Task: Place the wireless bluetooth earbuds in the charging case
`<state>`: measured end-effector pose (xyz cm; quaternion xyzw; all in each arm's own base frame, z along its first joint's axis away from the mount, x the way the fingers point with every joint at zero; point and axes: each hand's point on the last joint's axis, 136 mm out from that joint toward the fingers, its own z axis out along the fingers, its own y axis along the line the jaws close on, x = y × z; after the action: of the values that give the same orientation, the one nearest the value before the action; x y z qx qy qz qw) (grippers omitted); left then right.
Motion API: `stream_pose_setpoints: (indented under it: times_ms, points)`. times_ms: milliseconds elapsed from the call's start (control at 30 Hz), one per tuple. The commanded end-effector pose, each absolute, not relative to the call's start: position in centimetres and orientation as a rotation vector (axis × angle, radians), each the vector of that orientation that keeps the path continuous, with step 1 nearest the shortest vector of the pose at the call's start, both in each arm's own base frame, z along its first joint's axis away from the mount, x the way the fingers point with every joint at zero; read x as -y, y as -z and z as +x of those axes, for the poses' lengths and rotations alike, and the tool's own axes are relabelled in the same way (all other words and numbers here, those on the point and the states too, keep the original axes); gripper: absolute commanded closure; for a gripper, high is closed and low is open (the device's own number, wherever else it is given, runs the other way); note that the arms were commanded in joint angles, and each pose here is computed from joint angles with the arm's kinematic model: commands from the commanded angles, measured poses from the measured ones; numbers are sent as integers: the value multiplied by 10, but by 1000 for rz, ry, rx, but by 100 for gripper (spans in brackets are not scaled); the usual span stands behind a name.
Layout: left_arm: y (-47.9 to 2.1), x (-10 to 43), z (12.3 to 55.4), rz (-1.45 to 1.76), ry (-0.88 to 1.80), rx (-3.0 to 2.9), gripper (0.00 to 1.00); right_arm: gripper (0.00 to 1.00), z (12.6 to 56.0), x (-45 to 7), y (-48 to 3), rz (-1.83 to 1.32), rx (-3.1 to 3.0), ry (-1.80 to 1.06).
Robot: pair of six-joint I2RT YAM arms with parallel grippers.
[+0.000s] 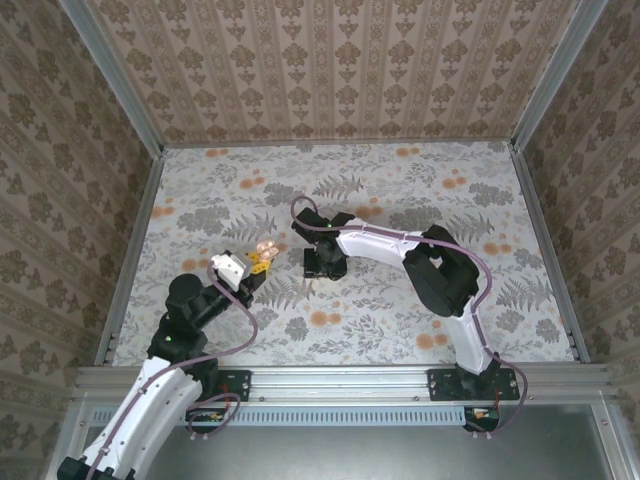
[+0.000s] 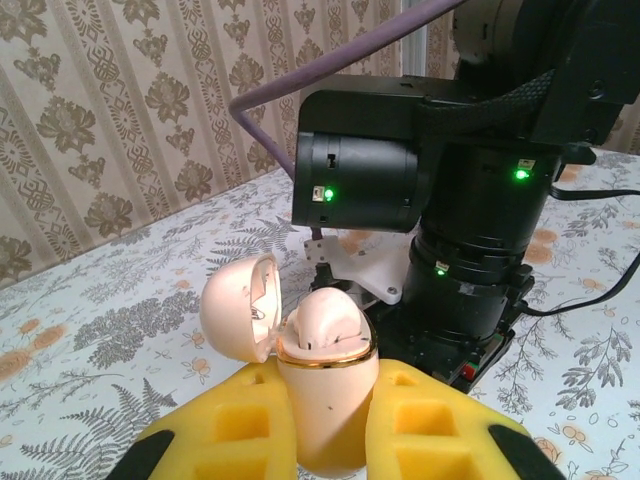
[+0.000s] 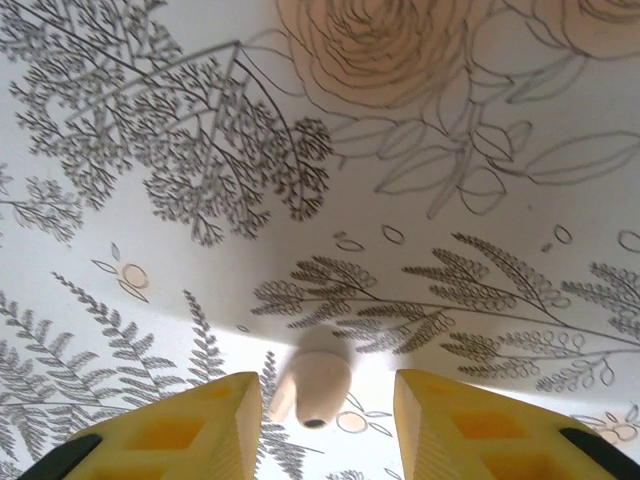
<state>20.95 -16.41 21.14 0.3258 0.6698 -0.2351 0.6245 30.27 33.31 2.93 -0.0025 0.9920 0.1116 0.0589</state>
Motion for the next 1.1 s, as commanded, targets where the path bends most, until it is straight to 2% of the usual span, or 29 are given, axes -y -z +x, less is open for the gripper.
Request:
stream_pose_setpoints:
  times_ms: [0, 233, 533, 767, 1067]
  points:
    - [-220, 165, 207, 743, 561, -1513, 100, 61, 303, -327, -46, 5, -2962, -357]
    - [-220, 166, 206, 747, 569, -1517, 100, 63, 300, -331, -34, 10, -3002, -358]
    - [-221, 166, 205, 752, 566, -1517, 100, 76, 300, -336, -24, -7, -3028, -352]
    - [-219, 167, 205, 750, 571, -1518, 100, 80, 298, -332, -22, -38, -3027, -339]
    - [-219, 168, 203, 758, 592, -1526, 100, 85, 294, -328, -40, -267, -2980, -350]
